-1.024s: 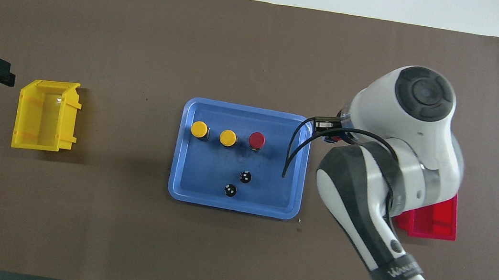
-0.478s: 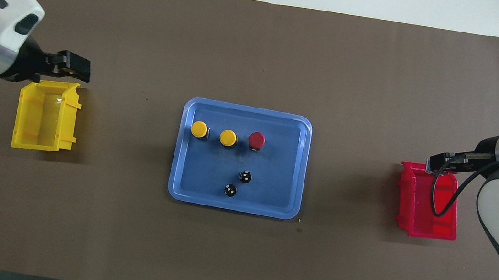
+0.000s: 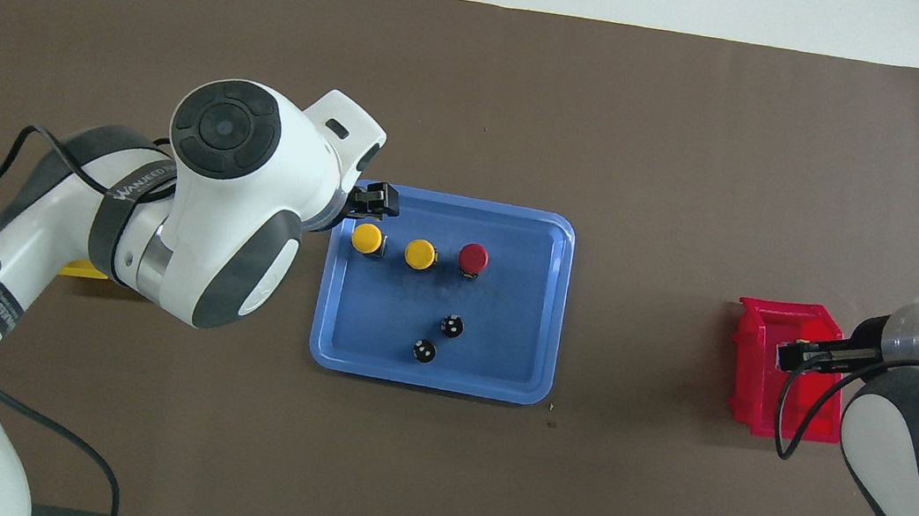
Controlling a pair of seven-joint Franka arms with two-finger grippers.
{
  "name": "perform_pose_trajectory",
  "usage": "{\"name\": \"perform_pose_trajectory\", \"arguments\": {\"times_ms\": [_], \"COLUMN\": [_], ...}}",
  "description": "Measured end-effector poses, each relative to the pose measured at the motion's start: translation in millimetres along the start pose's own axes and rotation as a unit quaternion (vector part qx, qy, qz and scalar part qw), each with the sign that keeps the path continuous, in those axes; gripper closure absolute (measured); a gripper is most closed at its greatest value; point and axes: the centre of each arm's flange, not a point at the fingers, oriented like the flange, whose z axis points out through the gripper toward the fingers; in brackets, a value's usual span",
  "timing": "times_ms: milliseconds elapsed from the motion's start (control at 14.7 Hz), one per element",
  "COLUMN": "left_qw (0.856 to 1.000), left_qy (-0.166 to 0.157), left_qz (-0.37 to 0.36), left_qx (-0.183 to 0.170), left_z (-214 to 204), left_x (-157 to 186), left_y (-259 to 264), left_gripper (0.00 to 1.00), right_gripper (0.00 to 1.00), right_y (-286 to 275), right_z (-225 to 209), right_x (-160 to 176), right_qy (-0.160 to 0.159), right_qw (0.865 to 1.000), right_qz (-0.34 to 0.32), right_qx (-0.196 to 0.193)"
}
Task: Sort red and yellow buttons by color
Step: 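Grasp the yellow button nearest the bin with the left gripper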
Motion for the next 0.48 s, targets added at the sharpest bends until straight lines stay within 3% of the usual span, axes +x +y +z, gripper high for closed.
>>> {"name": "perform_pose_trajectory", "arguments": {"times_ms": [205,478], "left_qw": [1.000,1.000], "left_qy": [0.002,-0.004], "left_qz": [-0.002,0.000], "left_qx": [0.000,0.004], "left_z": [20.9,36.2], "left_x": [-0.7,-9.6], "left_y": [-2.6,3.5], "left_gripper": [0.15,0.19], "right_gripper": [0.62,0.62], "right_y": [9.7,18.8], "right_z": [14.7,41.5], "right_x": [-7.5,-19.5], "right_qy": [0.002,-0.001], "right_qw": [1.000,1.000], "right_qz": [0.005,0.010], "right_qx": [0.000,0.002]}}
